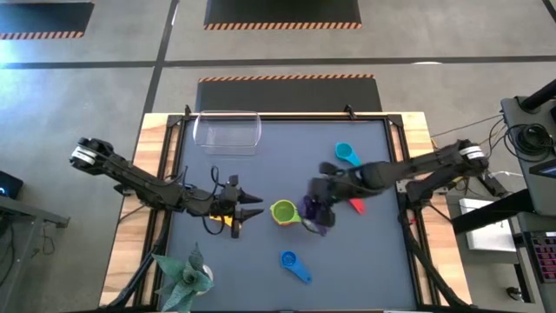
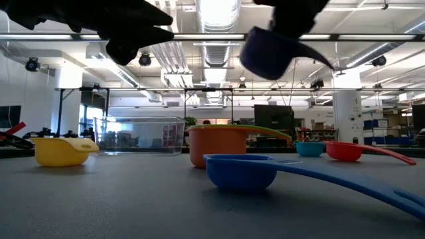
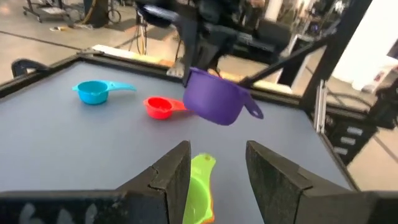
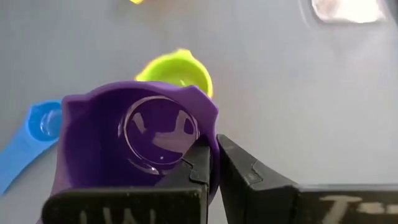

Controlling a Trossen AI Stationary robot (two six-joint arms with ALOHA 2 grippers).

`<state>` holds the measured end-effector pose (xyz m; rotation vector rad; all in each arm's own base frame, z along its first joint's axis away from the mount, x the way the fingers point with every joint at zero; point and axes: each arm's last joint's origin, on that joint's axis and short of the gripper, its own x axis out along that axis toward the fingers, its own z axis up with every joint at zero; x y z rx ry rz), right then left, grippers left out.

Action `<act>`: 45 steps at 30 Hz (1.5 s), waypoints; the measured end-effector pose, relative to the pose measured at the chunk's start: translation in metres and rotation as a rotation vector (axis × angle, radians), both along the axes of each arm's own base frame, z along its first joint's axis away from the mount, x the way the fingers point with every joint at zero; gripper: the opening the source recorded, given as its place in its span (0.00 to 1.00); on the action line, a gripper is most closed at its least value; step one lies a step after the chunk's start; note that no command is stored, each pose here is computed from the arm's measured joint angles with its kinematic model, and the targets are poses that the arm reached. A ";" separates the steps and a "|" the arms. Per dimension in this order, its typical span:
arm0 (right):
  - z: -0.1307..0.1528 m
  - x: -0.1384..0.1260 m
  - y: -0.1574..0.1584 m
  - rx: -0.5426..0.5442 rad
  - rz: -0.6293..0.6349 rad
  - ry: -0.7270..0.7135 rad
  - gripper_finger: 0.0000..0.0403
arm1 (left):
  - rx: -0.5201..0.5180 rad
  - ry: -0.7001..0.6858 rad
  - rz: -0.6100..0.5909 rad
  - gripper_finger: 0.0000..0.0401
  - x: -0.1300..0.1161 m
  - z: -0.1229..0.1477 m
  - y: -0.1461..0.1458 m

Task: Nest measuring cups in basket
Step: Stack the violet measuring cup on top of the green measuring cup

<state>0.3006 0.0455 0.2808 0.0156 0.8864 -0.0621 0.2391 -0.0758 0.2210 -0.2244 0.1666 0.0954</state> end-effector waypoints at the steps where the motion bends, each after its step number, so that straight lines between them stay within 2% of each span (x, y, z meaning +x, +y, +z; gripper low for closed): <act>1: 0.000 0.007 -0.003 0.000 0.032 -0.008 0.02 | 0.001 0.007 -0.012 0.34 -0.001 0.001 0.000; 10: -0.016 0.064 -0.019 0.003 0.207 0.042 0.02 | 0.007 0.028 -0.021 0.34 -0.025 0.020 0.009; 18: -0.049 0.090 -0.026 -0.002 0.223 0.192 0.02 | -0.015 0.035 -0.022 0.34 -0.028 0.021 0.009; 29: -0.054 0.097 -0.050 -0.043 0.233 0.191 0.02 | 0.176 0.042 0.017 0.34 -0.028 0.021 0.011; 38: -0.053 0.097 -0.054 0.040 0.293 0.170 0.03 | 0.249 0.026 0.043 0.34 -0.030 0.027 0.018; 41: -0.053 0.097 -0.054 0.044 0.286 0.171 0.07 | 0.246 0.010 0.058 0.34 -0.033 0.031 0.022; 45: -0.053 0.097 -0.054 0.039 0.284 0.169 0.19 | 0.251 0.026 0.070 0.34 -0.037 0.033 0.026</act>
